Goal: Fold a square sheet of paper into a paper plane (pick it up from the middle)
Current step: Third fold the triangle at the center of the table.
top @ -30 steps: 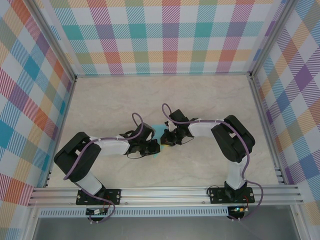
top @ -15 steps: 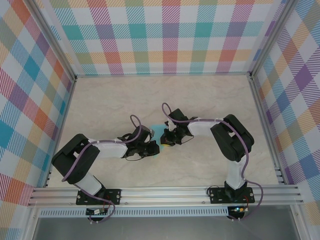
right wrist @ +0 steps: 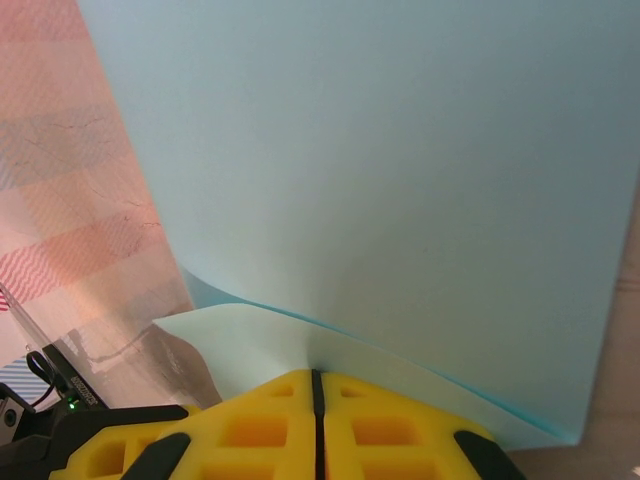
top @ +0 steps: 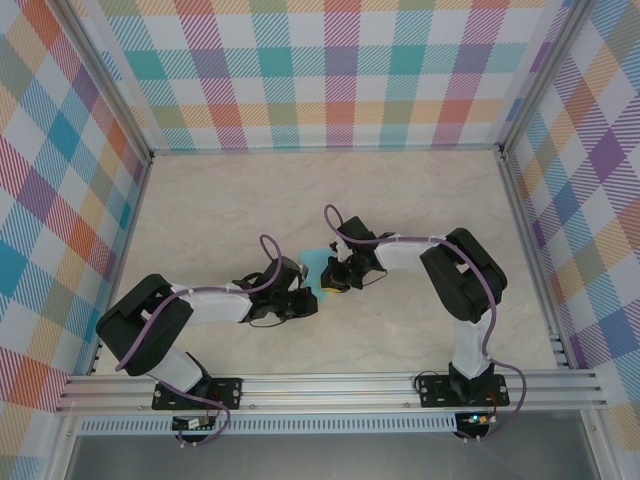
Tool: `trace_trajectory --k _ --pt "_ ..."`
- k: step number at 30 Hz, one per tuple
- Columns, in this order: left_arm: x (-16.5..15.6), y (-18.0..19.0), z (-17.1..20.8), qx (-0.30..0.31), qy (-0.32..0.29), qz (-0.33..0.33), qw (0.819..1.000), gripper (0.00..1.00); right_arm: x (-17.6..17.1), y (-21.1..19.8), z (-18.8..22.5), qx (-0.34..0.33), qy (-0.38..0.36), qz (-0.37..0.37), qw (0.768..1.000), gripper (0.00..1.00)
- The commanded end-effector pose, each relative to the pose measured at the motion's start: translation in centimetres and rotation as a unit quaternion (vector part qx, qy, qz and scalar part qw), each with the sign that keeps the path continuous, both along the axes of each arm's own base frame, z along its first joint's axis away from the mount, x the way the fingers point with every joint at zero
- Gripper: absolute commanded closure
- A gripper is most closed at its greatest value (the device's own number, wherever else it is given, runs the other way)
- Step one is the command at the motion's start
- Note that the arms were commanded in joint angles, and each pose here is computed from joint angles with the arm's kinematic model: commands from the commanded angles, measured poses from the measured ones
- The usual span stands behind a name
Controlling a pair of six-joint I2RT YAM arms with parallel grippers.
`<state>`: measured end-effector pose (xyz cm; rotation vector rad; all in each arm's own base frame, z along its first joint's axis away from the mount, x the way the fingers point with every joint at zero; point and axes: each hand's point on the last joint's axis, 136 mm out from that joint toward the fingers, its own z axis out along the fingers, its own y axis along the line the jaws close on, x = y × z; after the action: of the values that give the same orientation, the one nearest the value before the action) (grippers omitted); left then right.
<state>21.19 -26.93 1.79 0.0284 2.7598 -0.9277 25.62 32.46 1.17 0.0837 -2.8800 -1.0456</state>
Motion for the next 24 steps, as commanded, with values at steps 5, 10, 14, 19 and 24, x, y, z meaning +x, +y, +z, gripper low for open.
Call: trace_trajectory --k 5,10,14,19,24 --pt "-4.9 2.3 -2.3 0.057 0.082 -0.032 0.994 0.92 -2.5 -4.8 -7.0 -0.140 0.052 -0.026 0.988 0.92" --pt "-5.0 2.4 -1.9 0.058 0.083 -0.034 0.994 0.92 -2.4 -4.7 -6.9 -0.139 0.052 -0.025 0.989 0.92" --pt "-5.1 2.3 -1.3 0.056 0.078 -0.042 0.995 0.92 -2.5 -4.8 -6.9 -0.140 0.052 -0.025 0.988 0.92" --pt "-4.4 2.9 -0.3 0.079 0.056 -0.046 0.994 0.91 -2.3 -4.5 -6.5 -0.132 0.049 -0.025 0.990 0.92" --pt "-1.6 4.3 2.7 0.109 -0.004 0.003 0.994 0.89 -1.1 -2.7 -3.1 -0.082 0.015 -0.014 0.996 0.90"
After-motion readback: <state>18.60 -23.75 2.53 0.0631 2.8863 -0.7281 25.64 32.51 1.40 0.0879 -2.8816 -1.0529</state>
